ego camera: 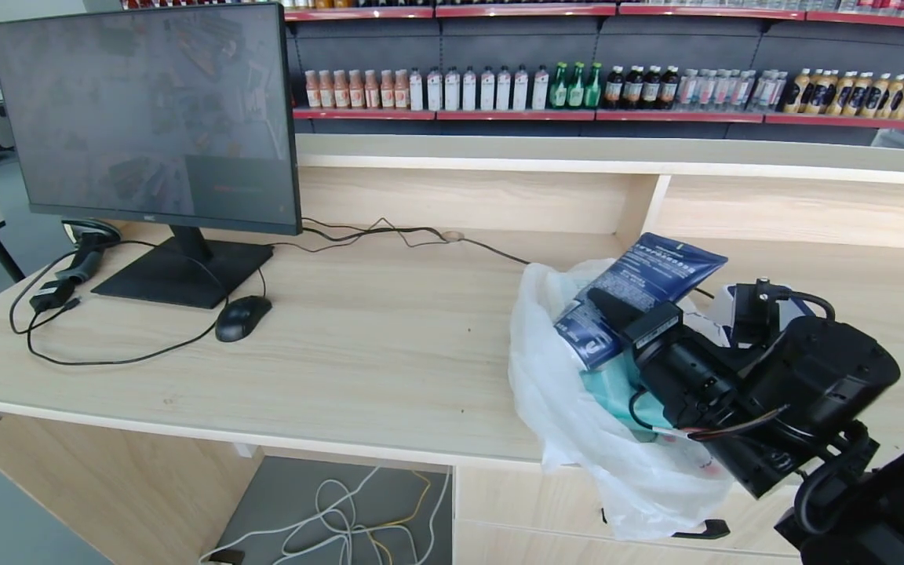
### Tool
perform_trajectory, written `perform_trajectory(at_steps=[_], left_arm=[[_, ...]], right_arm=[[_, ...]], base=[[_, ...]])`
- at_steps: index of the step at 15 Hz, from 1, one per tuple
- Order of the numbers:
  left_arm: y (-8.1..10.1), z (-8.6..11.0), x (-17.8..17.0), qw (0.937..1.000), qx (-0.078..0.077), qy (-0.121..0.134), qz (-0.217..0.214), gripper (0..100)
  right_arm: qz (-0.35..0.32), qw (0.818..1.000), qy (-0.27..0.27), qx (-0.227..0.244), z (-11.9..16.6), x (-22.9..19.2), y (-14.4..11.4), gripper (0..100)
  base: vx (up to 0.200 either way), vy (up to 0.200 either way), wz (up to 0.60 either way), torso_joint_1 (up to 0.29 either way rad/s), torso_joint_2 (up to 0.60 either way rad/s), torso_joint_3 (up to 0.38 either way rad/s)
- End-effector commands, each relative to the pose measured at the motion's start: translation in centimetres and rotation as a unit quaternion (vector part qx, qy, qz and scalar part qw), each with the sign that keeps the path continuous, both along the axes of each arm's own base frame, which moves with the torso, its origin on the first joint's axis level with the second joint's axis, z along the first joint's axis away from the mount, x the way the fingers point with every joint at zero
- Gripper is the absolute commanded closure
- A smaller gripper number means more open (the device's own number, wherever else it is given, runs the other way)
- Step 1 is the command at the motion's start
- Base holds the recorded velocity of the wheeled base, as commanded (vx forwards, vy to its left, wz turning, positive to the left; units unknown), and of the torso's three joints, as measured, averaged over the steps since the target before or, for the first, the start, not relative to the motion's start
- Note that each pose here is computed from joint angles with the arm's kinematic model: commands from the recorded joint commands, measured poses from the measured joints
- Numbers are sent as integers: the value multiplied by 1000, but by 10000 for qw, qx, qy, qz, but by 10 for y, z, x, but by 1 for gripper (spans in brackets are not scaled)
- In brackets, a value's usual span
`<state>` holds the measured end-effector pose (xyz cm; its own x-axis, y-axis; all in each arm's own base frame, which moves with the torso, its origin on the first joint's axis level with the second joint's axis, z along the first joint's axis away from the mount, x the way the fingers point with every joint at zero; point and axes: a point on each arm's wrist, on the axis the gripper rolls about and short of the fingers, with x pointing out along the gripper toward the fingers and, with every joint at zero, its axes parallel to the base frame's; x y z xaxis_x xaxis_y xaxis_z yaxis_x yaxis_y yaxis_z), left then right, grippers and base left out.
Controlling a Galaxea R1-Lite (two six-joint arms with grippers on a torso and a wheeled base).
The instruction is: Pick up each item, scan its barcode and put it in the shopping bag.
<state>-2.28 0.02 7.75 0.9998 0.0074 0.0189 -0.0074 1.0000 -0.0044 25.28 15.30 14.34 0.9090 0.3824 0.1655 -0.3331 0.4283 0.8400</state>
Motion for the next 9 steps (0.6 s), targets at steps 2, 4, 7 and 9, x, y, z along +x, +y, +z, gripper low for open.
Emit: perform_trajectory(at_steps=[2,4,7,9], left_arm=[[0,0,0,10000,-2,3,1,100],[0,0,0,10000,14,3,1,100],[0,0,0,10000,14,10,1,100],[0,0,0,10000,14,-5,1,100]], right_arm=[[101,9999,59,-28,-4,-1,5,100],[-30,9995,266,-162,-20,12,3,100],[-75,9990,376,-216,-28,16,4,100],[-236,9986,419,-232,-32,23,-3,100]], base=[[0,0,0,0,0,0],[0,0,0,0,0,0],[0,0,0,0,0,0],[0,0,0,0,0,0]])
